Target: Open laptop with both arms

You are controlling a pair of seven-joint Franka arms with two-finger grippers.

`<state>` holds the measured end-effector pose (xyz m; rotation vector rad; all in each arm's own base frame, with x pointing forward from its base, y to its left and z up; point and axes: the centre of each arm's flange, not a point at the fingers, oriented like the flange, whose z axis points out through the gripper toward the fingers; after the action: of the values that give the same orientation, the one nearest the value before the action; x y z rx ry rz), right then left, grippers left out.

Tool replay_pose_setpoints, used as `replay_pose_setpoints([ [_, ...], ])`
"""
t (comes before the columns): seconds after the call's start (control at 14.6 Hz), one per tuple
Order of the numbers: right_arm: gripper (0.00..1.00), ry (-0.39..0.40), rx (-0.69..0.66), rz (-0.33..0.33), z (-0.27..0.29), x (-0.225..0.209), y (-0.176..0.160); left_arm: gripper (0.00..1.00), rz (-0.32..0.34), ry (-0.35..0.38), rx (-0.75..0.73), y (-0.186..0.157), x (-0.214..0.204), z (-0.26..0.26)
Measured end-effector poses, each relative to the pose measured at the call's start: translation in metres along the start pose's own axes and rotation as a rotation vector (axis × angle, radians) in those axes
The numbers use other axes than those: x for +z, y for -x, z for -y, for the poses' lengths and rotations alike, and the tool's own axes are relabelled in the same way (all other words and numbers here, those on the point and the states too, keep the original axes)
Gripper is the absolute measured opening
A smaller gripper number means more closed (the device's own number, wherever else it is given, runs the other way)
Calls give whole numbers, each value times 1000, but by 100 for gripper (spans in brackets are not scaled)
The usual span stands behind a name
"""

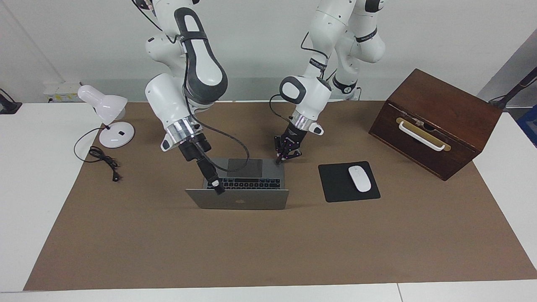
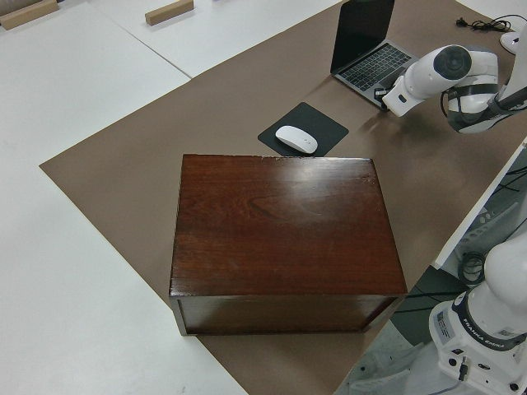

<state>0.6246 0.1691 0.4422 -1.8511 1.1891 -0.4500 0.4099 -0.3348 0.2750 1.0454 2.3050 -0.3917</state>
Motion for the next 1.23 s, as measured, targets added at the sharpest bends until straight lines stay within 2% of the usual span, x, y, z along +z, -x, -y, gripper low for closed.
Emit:
replay_pose_setpoints([
  [0.21, 100, -14, 51, 16, 7, 0, 8, 1, 0, 0, 0, 0, 0, 0],
  [0.68, 100, -53, 189, 103, 33, -12, 57, 1, 0, 0, 0, 0, 0, 0],
  [1.23, 100, -126, 215, 121, 65, -46, 61, 1, 7, 15, 56, 12, 4, -12],
])
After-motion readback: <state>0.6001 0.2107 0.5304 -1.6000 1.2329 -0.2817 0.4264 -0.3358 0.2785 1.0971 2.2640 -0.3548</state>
